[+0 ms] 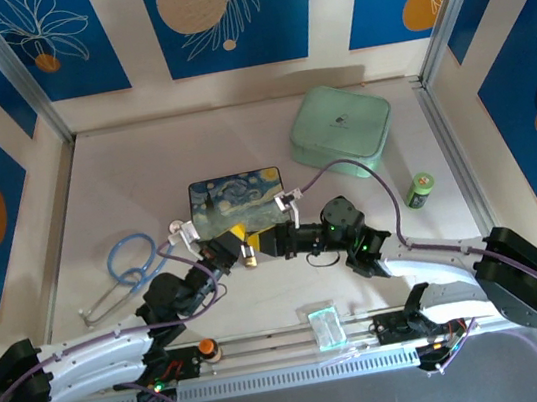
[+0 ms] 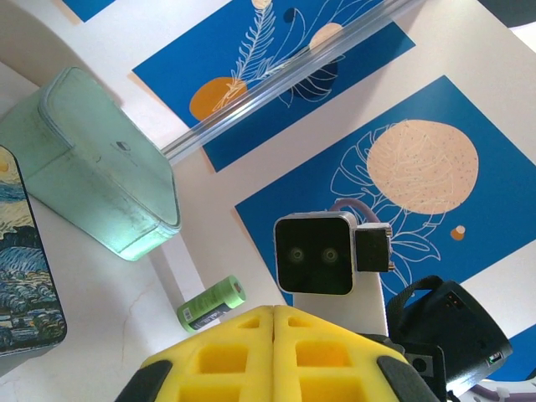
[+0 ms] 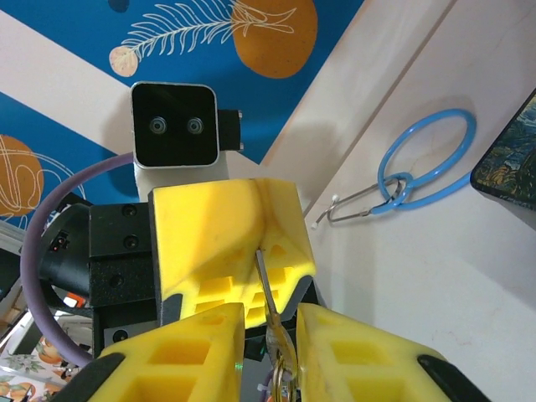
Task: Unlock a padlock with a key
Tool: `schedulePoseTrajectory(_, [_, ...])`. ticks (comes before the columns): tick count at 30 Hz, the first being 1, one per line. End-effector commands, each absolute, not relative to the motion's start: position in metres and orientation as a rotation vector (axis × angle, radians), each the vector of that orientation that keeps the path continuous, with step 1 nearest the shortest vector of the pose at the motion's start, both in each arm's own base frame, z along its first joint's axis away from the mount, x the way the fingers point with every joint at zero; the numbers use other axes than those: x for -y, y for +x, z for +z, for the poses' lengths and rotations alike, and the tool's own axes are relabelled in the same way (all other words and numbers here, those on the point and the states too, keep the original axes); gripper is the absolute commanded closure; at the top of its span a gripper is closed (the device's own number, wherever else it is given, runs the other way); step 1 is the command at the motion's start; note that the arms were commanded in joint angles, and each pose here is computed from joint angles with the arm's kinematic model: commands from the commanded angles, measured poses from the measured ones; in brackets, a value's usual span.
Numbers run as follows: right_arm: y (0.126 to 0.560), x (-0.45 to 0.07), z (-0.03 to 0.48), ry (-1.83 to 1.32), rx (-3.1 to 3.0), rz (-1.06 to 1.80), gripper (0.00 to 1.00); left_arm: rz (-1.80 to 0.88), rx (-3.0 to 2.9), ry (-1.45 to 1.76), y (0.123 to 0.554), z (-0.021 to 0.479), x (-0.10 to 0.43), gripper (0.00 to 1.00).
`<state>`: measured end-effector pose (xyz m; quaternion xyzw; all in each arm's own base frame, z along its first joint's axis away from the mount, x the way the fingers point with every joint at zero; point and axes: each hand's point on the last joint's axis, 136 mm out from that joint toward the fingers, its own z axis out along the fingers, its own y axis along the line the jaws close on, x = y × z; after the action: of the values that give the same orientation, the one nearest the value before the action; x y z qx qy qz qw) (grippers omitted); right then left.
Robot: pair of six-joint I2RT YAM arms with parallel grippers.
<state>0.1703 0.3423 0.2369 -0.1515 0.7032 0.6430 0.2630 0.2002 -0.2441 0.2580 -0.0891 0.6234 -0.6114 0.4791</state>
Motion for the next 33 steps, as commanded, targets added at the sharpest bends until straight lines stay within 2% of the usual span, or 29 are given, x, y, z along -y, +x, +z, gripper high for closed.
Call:
schedulePoseTrajectory(1, [0.168,-0.342,0.242,-0.423,-1.871,1.762,0.78,-1.487,-1.474,-0.235,0.203,0.267,0.238,1.00])
schedulePoseTrajectory(4, [0.168,-0.339,0.239,-0.408,-1.880,1.752,0.85,-1.482,-1.473,-0.264,0.205,0.265,0.236,1.00])
schedulePoseTrajectory(6, [0.167,-0.338,0.239,-0.411,-1.881,1.750,0.87,-1.478,-1.477,-0.271,0.206,0.263,0.235,1.00])
schedulePoseTrajectory(9, [0.167,-0.338,0.238,-0.403,-1.890,1.746,0.97,-1.466,-1.490,-0.287,0.208,0.259,0.235,1.00])
schedulePoseTrajectory(15, [0.169,-0.334,0.232,-0.385,-1.920,1.713,0.98,-1.431,-1.524,-0.322,0.212,0.246,0.231,0.98])
schedulePoseTrajectory(16, [0.170,-0.334,0.230,-0.379,-1.933,1.702,0.98,-1.412,-1.537,-0.337,0.213,0.242,0.229,0.83])
schedulePoseTrajectory(18, [0.172,-0.330,0.221,-0.361,-1.981,1.655,0.98,-1.332,-1.611,-0.376,0.218,0.225,0.224,0.35])
schedulePoseTrajectory(19, [0.173,-0.328,0.216,-0.351,-2.009,1.625,0.98,-1.270,-1.667,-0.387,0.220,0.215,0.221,0.16])
schedulePoseTrajectory(20, [0.175,-0.326,0.212,-0.342,-2.031,1.597,0.98,-1.209,-1.720,-0.387,0.222,0.208,0.219,0.05])
schedulePoseTrajectory(21, [0.175,-0.324,0.207,-0.336,-2.057,1.566,0.98,-1.090,-1.826,-0.371,0.222,0.194,0.215,0.01])
schedulePoseTrajectory(24, [0.180,-0.314,0.191,-0.301,-2.127,1.477,0.99,-0.785,-2.051,-0.332,0.221,0.171,0.198,0.01])
schedulePoseTrajectory(28, [0.183,-0.302,0.172,-0.251,-2.212,1.402,0.98,-0.773,-2.144,-0.146,0.213,0.156,0.217,0.03])
schedulePoseTrajectory(31, [0.185,-0.294,0.159,-0.216,-2.259,1.367,0.98,-0.709,-2.257,-0.071,0.207,0.133,0.224,0.10])
schedulePoseTrajectory(33, [0.186,-0.290,0.154,-0.196,-2.272,1.358,0.98,-0.686,-2.299,-0.044,0.205,0.120,0.228,0.11])
